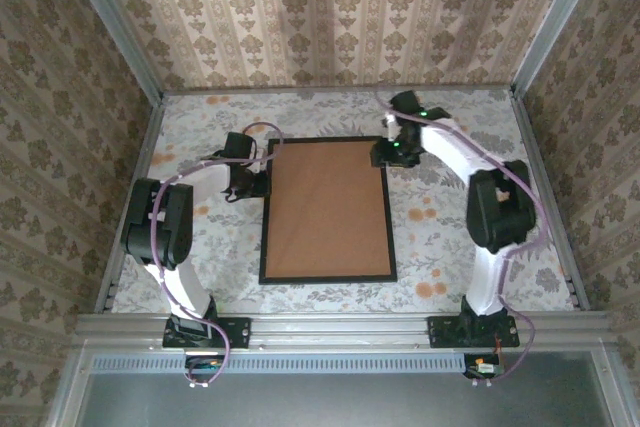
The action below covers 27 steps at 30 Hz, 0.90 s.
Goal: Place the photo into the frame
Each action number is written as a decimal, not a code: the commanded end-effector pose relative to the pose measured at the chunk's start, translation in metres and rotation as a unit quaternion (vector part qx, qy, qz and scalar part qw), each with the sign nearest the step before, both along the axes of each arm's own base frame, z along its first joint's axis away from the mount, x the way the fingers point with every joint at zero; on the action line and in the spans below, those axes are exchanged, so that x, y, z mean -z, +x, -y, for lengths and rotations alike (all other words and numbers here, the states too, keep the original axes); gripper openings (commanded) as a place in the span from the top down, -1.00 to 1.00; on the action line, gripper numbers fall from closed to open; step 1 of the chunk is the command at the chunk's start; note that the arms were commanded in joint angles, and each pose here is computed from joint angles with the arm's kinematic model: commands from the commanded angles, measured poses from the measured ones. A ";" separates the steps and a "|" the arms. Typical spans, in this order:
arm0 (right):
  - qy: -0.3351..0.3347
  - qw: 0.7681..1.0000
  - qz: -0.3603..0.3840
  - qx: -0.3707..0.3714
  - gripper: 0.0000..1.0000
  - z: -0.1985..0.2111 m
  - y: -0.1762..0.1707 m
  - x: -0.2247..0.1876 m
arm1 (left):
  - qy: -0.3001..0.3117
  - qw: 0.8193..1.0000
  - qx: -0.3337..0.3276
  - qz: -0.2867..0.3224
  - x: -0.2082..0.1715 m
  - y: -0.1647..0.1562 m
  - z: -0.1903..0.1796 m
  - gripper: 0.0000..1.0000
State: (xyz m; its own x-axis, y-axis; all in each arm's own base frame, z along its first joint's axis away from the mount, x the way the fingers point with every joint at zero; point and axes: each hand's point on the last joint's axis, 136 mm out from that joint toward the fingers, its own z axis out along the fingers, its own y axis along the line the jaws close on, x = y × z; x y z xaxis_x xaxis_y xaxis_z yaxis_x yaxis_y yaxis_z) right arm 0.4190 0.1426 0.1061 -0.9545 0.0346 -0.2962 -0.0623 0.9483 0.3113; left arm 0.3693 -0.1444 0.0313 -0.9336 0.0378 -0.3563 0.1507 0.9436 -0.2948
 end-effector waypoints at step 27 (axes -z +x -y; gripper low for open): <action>0.078 0.988 -0.134 0.018 0.15 0.007 -0.080 0.072 | 0.002 1.000 0.020 0.016 -0.005 -0.001 0.005 0.82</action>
State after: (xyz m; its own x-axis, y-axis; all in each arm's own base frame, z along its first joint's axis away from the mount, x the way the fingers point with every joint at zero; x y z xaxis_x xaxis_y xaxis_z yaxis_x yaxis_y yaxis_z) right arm 0.3490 0.1381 0.0459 -0.9921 0.1108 -0.0583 0.0688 0.8716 0.4853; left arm 0.3694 -0.1447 0.0314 -0.9331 0.0396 -0.3574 0.1527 0.9434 -0.2944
